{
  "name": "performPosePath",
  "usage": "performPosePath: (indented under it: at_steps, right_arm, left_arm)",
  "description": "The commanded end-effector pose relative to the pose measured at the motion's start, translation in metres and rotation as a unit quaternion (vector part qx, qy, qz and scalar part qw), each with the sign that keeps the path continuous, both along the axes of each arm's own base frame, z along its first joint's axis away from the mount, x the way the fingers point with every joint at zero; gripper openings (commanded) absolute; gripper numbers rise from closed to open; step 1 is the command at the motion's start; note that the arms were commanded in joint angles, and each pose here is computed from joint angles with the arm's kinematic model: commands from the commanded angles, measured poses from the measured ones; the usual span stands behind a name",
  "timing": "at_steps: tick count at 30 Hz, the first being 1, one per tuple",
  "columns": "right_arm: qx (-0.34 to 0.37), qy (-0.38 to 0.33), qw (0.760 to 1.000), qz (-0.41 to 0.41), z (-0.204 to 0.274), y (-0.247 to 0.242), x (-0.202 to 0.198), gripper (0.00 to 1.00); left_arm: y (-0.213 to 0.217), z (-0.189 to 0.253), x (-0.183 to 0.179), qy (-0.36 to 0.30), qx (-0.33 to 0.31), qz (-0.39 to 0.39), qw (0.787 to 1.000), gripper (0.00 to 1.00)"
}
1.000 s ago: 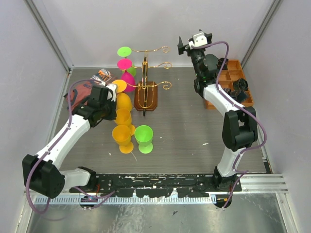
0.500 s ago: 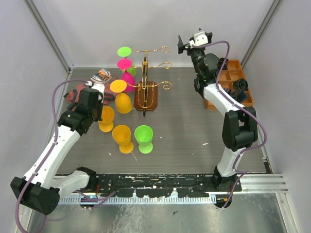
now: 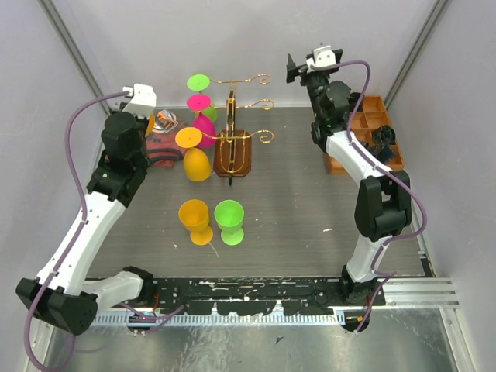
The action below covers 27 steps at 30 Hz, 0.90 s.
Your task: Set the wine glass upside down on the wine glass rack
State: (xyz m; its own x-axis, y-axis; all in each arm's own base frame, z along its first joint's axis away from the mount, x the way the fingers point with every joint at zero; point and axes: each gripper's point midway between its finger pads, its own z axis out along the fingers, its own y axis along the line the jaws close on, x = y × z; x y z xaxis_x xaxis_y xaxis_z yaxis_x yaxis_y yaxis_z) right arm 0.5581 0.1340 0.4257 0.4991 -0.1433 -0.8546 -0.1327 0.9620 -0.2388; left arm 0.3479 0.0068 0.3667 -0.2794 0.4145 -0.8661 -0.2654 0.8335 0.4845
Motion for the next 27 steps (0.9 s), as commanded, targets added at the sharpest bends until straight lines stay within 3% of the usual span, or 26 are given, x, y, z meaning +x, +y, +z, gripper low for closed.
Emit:
performPosePath:
  at_steps: [1, 7, 15, 22, 27]
  right_arm:
    - [0.065, -0.042, 0.997, -0.018, 0.058, -0.023, -0.014, 1.00]
    - [0.108, 0.008, 0.994, 0.001, 0.057, -0.025, -0.010, 1.00]
    - [0.153, 0.106, 0.972, 0.142, 0.065, 0.023, -0.020, 1.00]
    - [0.225, 0.159, 0.884, 0.378, 0.101, 0.081, -0.065, 0.98]
    - [0.269, 0.203, 0.808, 0.484, 0.134, 0.098, -0.096, 0.98]
  left_arm:
    - [-0.032, 0.108, 0.037, -0.183, 0.071, -0.084, 0.977, 0.00]
    - [-0.103, 0.148, 0.077, -0.259, 0.130, -0.215, 0.933, 0.00]
    - [-0.180, 0.184, 0.073, -0.393, 0.073, -0.375, 0.836, 0.00]
    - [-0.212, 0.174, 0.075, -0.449, 0.041, -0.436, 0.779, 0.00]
    - [-0.207, 0.162, 0.087, -0.486, 0.008, -0.401, 0.777, 0.00]
